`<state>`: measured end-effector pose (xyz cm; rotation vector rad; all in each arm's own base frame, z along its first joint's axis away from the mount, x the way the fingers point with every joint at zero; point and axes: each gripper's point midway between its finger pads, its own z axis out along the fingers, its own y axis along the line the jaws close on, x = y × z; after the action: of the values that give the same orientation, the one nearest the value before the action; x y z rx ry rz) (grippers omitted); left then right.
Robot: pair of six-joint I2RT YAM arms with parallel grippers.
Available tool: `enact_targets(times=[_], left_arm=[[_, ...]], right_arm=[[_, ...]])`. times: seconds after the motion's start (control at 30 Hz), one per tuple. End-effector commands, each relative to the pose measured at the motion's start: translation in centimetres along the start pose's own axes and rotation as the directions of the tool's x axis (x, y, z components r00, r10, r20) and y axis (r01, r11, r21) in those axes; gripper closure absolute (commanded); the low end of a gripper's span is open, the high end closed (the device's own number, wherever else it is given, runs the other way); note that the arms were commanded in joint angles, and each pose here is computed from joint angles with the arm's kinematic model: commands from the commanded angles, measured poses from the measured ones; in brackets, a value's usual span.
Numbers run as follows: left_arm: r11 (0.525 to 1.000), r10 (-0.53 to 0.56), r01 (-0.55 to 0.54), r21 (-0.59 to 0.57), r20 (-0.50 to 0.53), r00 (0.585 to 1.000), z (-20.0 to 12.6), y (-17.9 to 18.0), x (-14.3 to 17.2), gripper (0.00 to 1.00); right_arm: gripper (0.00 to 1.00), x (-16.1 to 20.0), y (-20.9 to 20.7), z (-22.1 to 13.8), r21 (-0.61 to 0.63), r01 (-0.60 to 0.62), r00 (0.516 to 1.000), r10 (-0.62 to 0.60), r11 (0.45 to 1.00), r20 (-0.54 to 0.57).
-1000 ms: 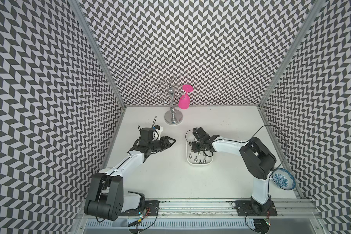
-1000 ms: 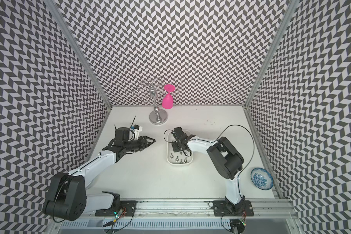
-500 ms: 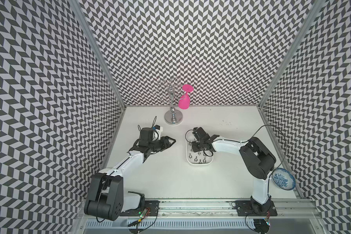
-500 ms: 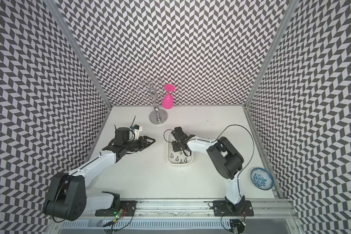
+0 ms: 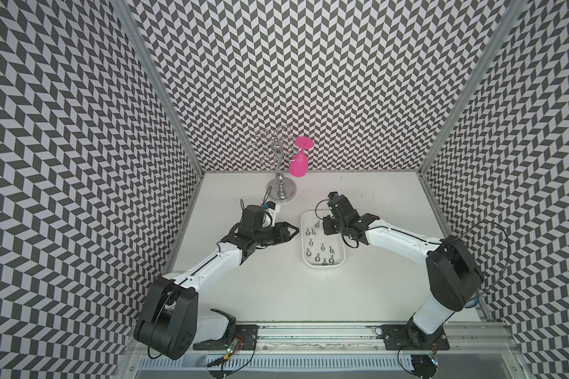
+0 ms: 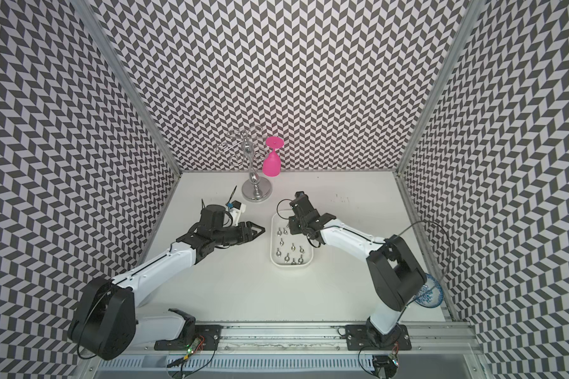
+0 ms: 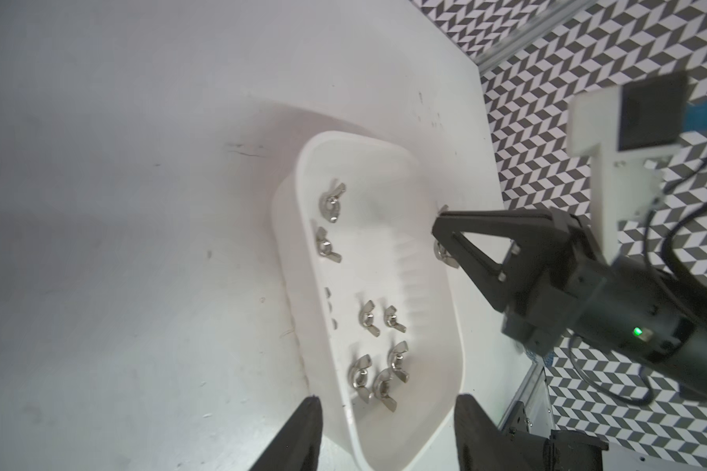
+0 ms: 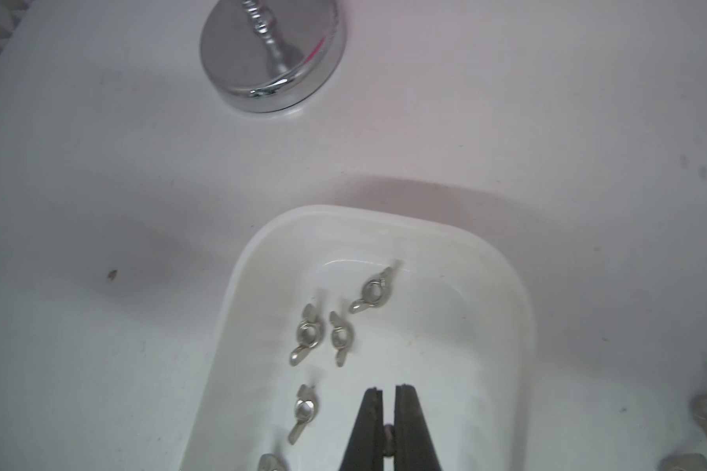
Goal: Take out the wing nut from the storage box
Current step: Place the wing nut at the center of the board.
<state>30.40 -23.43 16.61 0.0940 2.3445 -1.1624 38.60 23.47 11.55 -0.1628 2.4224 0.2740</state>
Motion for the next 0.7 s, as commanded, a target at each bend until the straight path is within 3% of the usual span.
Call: enact_targets(times=[0.0, 0.17, 0.33, 0.67], left_arm=[[0.998, 0.055, -0.055, 0.038, 0.016, 0.998, 1.2, -3.2, -0.8, 0.45], [0.990, 0.103, -0.096, 0.108, -0.059, 0.993, 4.6, -7.1, 1.8, 0.45], [0.988, 0.101, -0.082, 0.129, -0.149, 0.984, 7.8, -7.8, 4.6, 0.45], [0.981, 0.128, -0.096, 0.171, -0.186, 0.974, 8.7, -8.5, 5.8, 0.45]], right_arm=[[1.00, -0.6, -4.9, 0.4, 0.095, -0.096, 0.995, 0.093, 0.991, 0.034], [1.00, -0.1, -9.5, 2.3, 0.147, -0.185, 0.983, 0.183, 0.972, 0.028], [1.00, 1.2, -11.4, 4.4, 0.171, -0.214, 0.976, 0.218, 0.962, -0.006], [1.00, 4.2, -13.0, 6.7, 0.233, -0.210, 0.971, 0.231, 0.949, -0.063]])
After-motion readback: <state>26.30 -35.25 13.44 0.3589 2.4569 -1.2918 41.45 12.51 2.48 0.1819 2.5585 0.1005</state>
